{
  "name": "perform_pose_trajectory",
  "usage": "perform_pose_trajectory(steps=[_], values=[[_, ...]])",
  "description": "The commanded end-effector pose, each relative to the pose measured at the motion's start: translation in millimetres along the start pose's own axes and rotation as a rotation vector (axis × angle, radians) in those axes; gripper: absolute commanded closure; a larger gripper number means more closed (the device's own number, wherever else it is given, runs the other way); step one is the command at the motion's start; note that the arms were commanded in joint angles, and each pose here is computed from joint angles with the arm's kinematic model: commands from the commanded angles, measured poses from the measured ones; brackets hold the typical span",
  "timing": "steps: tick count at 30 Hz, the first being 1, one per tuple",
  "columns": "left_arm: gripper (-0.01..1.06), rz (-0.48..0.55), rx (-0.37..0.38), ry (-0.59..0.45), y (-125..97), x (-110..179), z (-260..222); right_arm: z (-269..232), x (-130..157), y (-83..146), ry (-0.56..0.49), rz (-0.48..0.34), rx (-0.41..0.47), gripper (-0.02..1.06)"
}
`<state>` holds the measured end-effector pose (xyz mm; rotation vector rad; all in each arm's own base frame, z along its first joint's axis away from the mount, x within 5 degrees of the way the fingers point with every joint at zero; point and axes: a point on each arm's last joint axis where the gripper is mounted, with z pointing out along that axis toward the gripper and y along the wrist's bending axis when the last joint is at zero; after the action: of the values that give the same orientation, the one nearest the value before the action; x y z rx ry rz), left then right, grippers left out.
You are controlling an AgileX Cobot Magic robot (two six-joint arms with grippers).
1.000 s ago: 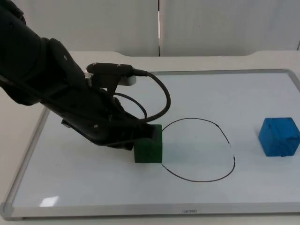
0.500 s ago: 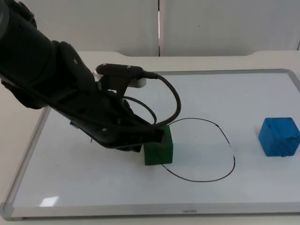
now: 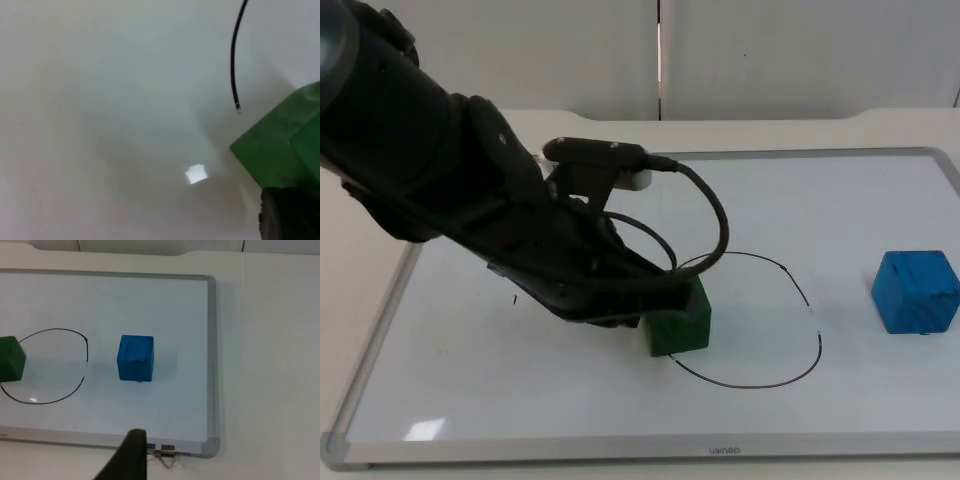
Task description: Push the two cubes into the marked area.
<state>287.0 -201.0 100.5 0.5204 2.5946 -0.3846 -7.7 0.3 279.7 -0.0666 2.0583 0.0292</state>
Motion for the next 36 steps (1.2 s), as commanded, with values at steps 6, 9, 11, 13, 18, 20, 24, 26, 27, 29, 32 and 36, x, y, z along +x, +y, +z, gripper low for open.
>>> perform_pose_trajectory(steps=[6, 9, 11, 13, 18, 20, 24, 26, 27, 29, 32, 36], values=[[1.05, -0.01, -0.019, -0.042, -1, -5, 0, 0, 0, 0, -0.012, 0.001, 0.001, -0.01], [1.05, -0.007, -0.016, -0.046, -2, -7, -1, 0, 0, 0, -0.012, 0.001, 0.001, -0.01], [1.05, -0.001, -0.009, -0.045, -5, -7, 0, 0, 0, 0, -0.012, 0.001, 0.001, -0.01], [1.05, 0.005, -0.007, -0.042, -7, -6, 0, 0, 0, 0, -0.012, 0.001, 0.001, -0.01], [1.05, 0.019, -0.003, -0.035, -11, -3, 3, 0, 0, 0, -0.012, 0.001, 0.001, -0.01], [1.05, 0.018, -0.004, -0.023, -11, -1, 6, 0, 0, 0, -0.012, 0.001, 0.001, -0.01], [1.05, 0.017, -0.007, -0.013, -10, 1, 10, 0, 0, 0, -0.012, 0.001, 0.001, -0.01], [1.05, 0.018, -0.006, -0.017, -11, -1, 10, 0, 0, 0, -0.012, 0.001, 0.001, -0.01], [1.05, 0.018, -0.006, -0.017, -11, -1, 10, 0, 0, 0, -0.012, 0.001, 0.001, -0.01], [1.05, 0.018, 0.004, -0.018, -12, -4, 9, 0, 0, 0, -0.012, 0.001, 0.001, -0.01], [1.05, 0.025, 0.02, -0.019, -18, -6, 9, 0, 0, 0, -0.012, 0.001, 0.001, -0.01], [1.05, 0.05, 0.032, -0.019, -26, -5, 9, 0, 0, 0, -0.012, 0.001, 0.001, -0.01]])
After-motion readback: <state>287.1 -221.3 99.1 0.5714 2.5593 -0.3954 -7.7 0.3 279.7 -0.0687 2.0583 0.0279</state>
